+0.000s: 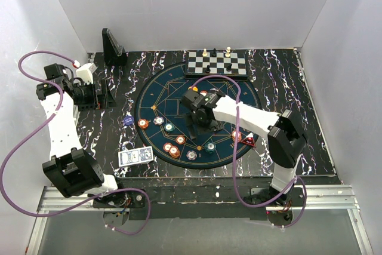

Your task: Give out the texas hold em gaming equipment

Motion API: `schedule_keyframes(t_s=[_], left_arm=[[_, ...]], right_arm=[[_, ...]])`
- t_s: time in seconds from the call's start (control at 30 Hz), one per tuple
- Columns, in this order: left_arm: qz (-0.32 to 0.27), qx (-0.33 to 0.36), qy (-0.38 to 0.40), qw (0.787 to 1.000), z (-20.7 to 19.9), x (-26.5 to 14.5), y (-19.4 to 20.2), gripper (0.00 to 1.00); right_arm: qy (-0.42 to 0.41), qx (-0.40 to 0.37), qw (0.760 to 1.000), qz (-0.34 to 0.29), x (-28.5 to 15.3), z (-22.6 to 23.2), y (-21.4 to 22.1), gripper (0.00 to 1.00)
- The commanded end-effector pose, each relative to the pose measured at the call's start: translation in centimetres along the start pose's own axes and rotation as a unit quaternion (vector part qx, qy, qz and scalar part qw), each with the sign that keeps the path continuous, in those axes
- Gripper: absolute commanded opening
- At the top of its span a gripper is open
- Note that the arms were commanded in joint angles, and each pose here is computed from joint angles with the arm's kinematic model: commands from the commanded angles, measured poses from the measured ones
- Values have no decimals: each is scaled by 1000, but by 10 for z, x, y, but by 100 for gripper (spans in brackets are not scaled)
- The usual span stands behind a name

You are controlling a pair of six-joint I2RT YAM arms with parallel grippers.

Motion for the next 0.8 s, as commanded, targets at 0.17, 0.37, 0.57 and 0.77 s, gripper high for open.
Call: schedule_keyframes(t_s=[0.17,0.37,0.57,0.77], left_arm=[[-25,15,9,1000,-8,-10,-6,100],[-24,16,7,1000,-7,-9,-6,100],[-20,13,5,1000,-4,-6,-5,100],[-21,14,2,1000,-4,-7,-5,100]], right_arm=[[12,36,999,4,9,-10,20,91],[7,43,999,23,23,-11,32,92],[-2,47,998,30,33,-10,40,90],[-5,50,998,30,35,-9,40,73]])
Point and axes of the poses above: each gripper's point midway between its finger pads, its own x axis out along the fingers, its own z axis along the line the jaws close on, y = z × x, the point moved 7 cm from there along -x, back along the fingers, and after that the axes turned 1 degree about x, right-handed, at the moved point
